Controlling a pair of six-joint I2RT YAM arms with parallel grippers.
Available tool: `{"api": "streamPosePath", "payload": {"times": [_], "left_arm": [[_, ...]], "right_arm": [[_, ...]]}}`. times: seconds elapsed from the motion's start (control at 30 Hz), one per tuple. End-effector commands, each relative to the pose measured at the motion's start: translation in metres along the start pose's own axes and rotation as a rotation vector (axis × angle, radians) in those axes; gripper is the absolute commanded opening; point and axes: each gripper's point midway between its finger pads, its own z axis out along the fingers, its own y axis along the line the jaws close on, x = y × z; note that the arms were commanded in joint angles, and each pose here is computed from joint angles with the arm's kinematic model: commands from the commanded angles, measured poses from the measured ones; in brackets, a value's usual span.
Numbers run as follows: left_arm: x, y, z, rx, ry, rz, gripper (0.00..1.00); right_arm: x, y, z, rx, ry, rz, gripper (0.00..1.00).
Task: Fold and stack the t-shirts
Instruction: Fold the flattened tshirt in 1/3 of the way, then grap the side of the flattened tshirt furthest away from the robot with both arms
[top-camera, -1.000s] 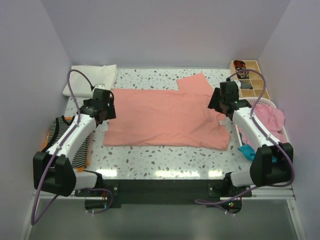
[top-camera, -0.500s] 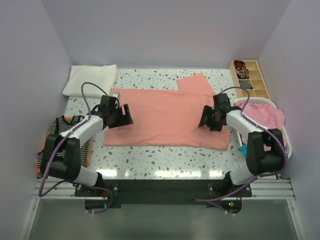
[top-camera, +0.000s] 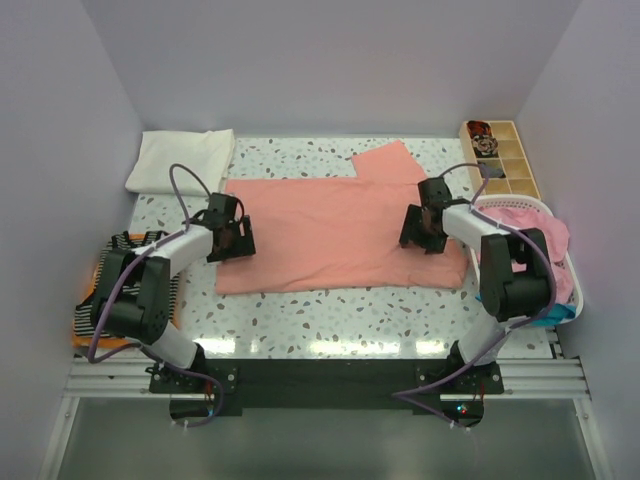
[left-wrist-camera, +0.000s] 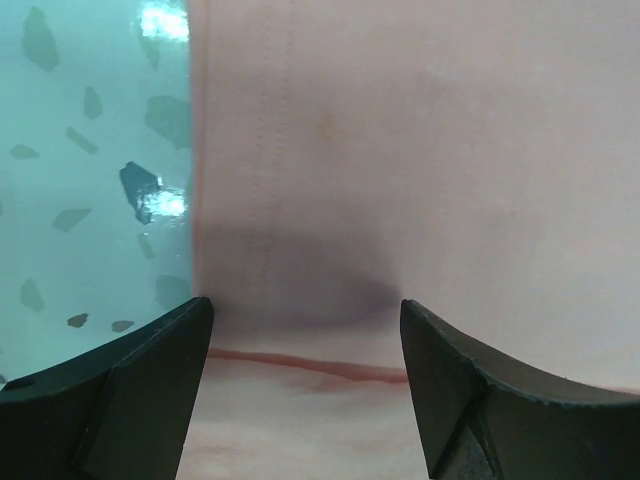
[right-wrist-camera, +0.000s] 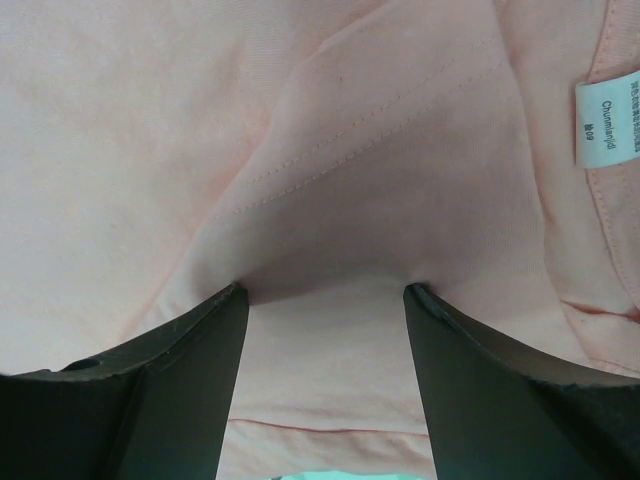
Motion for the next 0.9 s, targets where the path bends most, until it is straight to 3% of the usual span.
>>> {"api": "streamPosePath", "payload": {"times": [0.0, 0.2, 0.37, 0.5, 0.6, 0.73, 0.77, 0.83, 0.87], "left_arm": [[-0.003, 0.021, -0.001, -0.116, -0.024, 0.035, 0.81], [-0.026, 0.005, -0.021, -0.022, -0.139, 0.024, 0.8], [-0.073, -0.036, -0.059, 0.192, -0.33, 0.007, 0.83], [-0.109, -0.078, -0.073, 0.376, -0.401, 0.009, 0.84], [-0.138, -0.1, -0.064, 0.427, -0.415, 0.017, 0.83], [-0.178, -0.11, -0.032, 0.411, -0.449, -0.012, 0.87], [-0.202, -0.117, -0.039, 0.425, -0.487, -0.001, 0.87], [-0.216, -0.114, -0.013, 0.381, -0.46, -0.006, 0.87], [-0.232, -0.115, -0.016, 0.375, -0.473, -0.004, 0.87]], "right_arm": [[-0.034, 0.007, -0.003, -0.011, -0.081, -0.061, 0.67], [-0.059, 0.042, -0.052, -0.226, -0.217, -0.082, 0.68], [-0.081, 0.046, -0.085, -0.244, -0.308, -0.054, 0.7], [-0.096, 0.055, -0.066, -0.212, -0.244, -0.029, 0.69], [-0.116, 0.064, -0.051, -0.204, -0.252, -0.008, 0.69], [-0.153, 0.084, -0.036, -0.231, -0.286, 0.01, 0.7], [-0.179, 0.091, -0.047, -0.235, -0.345, 0.001, 0.71], [-0.188, 0.089, -0.019, -0.199, -0.302, -0.022, 0.71], [-0.213, 0.096, -0.028, -0.212, -0.343, -0.036, 0.71]]}}
